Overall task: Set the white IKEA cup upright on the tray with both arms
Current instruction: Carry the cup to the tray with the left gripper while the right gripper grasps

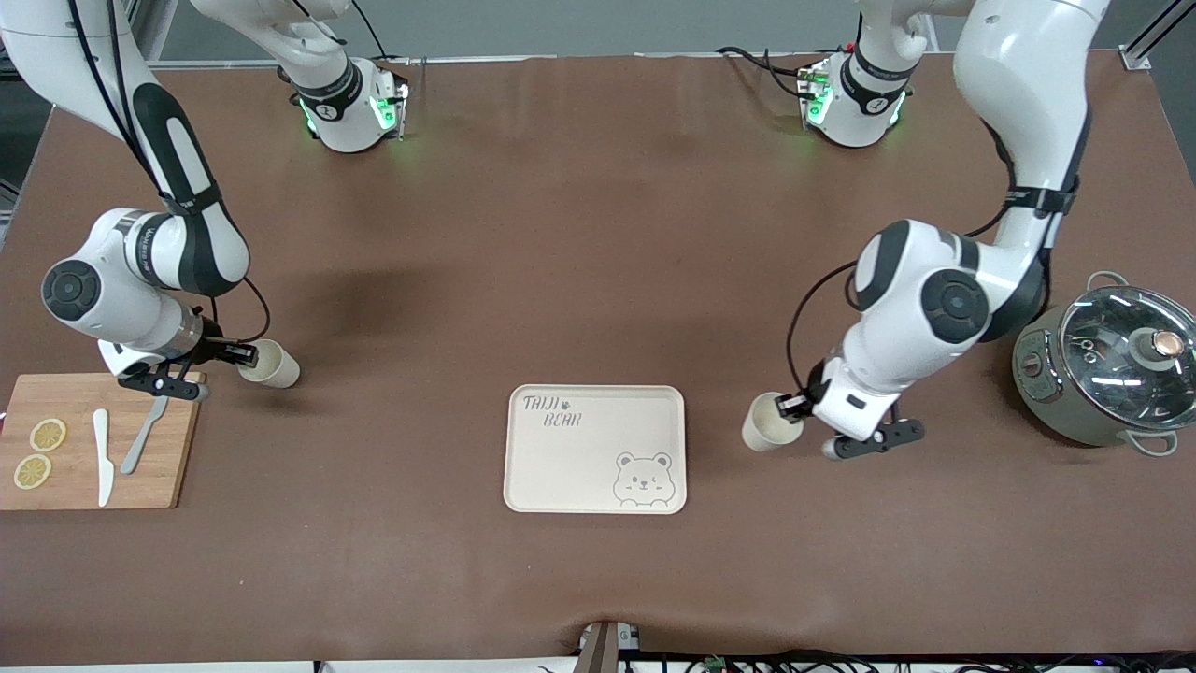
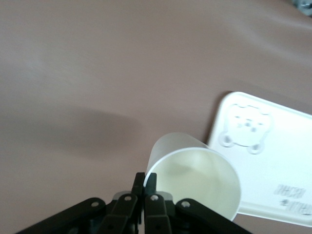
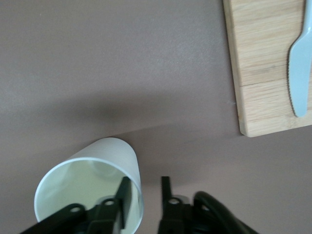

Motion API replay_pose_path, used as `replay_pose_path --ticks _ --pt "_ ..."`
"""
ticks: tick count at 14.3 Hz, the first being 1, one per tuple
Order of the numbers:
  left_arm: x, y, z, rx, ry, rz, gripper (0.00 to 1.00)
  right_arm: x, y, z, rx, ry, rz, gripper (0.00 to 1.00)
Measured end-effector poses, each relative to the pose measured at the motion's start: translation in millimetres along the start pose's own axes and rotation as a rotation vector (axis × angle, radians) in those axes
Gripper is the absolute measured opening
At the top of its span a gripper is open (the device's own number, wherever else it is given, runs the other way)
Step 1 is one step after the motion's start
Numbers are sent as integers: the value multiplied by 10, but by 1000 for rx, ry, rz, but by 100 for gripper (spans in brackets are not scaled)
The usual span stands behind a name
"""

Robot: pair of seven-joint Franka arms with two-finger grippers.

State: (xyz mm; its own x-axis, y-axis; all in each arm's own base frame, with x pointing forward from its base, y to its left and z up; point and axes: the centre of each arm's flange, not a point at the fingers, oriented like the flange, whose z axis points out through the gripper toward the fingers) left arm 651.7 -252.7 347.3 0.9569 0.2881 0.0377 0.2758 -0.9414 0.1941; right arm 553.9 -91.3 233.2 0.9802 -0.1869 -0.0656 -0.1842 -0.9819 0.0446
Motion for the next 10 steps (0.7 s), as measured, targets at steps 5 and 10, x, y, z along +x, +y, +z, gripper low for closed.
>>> replay_pose_path --ticks 5,10 --pt "-362 565 273 -5 -33 -107 3 -39 -80 -89 11 6 -10 4" --pt "-513 916 691 1 -60 -184 3 -126 -106 -271 110 -98 78 4"
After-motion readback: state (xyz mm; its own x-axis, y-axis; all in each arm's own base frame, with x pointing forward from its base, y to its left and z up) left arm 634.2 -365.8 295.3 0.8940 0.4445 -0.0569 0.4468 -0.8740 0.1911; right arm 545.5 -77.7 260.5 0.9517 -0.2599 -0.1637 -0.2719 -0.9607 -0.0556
